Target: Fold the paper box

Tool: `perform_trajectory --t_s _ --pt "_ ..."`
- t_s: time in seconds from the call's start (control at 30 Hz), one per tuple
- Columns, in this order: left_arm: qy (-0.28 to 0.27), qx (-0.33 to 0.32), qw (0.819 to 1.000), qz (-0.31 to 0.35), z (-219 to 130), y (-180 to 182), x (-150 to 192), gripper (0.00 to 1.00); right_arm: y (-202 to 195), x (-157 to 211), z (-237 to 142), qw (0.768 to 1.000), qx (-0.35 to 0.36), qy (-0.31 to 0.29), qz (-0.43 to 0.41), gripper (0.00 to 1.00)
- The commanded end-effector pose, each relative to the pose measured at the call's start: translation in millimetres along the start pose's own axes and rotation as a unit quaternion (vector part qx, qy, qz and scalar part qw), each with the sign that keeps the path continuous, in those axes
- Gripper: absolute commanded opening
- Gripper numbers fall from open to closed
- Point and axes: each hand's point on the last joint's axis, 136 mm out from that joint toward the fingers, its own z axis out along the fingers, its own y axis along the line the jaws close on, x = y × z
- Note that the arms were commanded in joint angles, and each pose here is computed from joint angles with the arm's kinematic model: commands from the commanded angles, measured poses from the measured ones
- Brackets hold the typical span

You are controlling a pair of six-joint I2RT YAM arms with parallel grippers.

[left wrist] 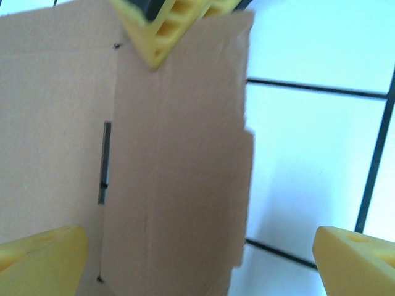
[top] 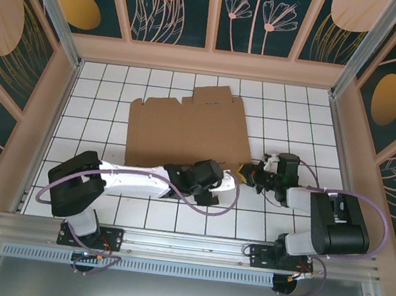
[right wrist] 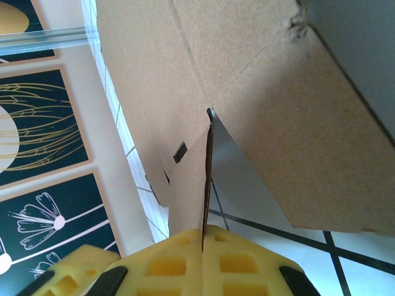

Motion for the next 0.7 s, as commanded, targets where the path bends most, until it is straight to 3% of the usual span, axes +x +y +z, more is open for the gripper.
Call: perform_trajectory --t_s 0.0,0.13,0.4,0.53,0.67 --pt "-0.010 -0.030 0.999 -0.017 7.3 4.9 -15.0 0.93 0.1 -2.6 -1.7 1.000 -0.004 -0.012 0.001 0.00" --pt "-0.008 -0.096 0.995 -0.025 14.7 19.4 -15.5 0.89 0.5 -1.8 -3.0 1.000 -0.009 -0.014 0.006 0.00" --pt "-0.009 -0.156 0.987 -0.021 24.3 32.4 -9.1 0.77 0.3 -3.2 -6.2 1.000 -0.012 -0.020 0.014 0.00" --pt "-0.011 -0.169 0.985 -0.023 27.1 34.7 -8.1 0.65 0.1 -3.5 -7.6 1.000 -0.013 -0.023 0.017 0.00" --pt "-0.008 -0.171 0.985 -0.018 29.9 34.3 -6.2 0.43 2.4 -4.3 -8.3 0.999 -0.017 -0.024 0.019 0.00"
